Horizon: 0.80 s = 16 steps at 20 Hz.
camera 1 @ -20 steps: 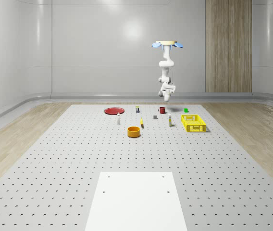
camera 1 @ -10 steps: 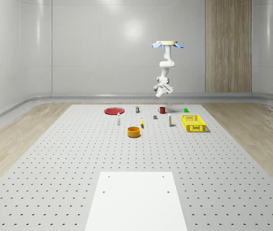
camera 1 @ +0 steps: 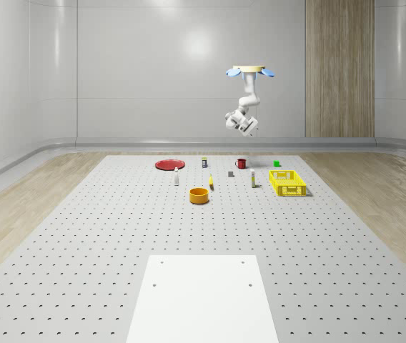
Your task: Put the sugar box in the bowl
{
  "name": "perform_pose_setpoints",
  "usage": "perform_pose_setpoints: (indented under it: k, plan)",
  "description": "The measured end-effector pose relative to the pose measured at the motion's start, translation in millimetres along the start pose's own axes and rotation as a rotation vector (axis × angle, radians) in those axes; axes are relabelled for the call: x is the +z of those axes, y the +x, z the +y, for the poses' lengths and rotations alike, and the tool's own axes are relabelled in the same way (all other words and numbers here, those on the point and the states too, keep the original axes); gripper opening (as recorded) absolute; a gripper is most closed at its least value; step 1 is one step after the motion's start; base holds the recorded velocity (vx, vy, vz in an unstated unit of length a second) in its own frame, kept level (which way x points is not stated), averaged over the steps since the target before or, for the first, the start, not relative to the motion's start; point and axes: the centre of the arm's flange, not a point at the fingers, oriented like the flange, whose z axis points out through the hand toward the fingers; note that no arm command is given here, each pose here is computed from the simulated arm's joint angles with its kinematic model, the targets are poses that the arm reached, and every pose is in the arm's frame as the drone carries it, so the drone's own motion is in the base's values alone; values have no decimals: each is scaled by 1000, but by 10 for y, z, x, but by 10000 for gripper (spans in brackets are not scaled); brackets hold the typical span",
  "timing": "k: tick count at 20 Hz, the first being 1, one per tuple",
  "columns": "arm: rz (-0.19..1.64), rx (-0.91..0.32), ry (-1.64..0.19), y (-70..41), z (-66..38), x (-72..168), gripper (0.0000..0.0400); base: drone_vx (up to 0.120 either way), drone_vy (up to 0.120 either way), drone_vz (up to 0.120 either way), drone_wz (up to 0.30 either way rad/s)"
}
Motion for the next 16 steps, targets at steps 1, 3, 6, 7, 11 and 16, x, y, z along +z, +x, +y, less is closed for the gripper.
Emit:
perform_pose_setpoints:
  k: [1, 3, 6, 7, 11, 16]
  plan:
    - [74, -3, -73, -73, -72, 5, 400, 120, 0, -120, 0]
    - [191, -7, -189, -187, -185, 33, 400, 120, 0, -120, 0]
    - [309, -11, -304, -297, -292, 86, 400, 120, 0, -120, 0]
    - [337, -12, -330, -322, -316, 102, 400, 120, 0, -120, 0]
    - [410, -15, -399, -385, -377, 148, 400, 120, 0, -120, 0]
    - [451, -16, -438, -419, -409, 178, 400, 120, -72, -120, 0]
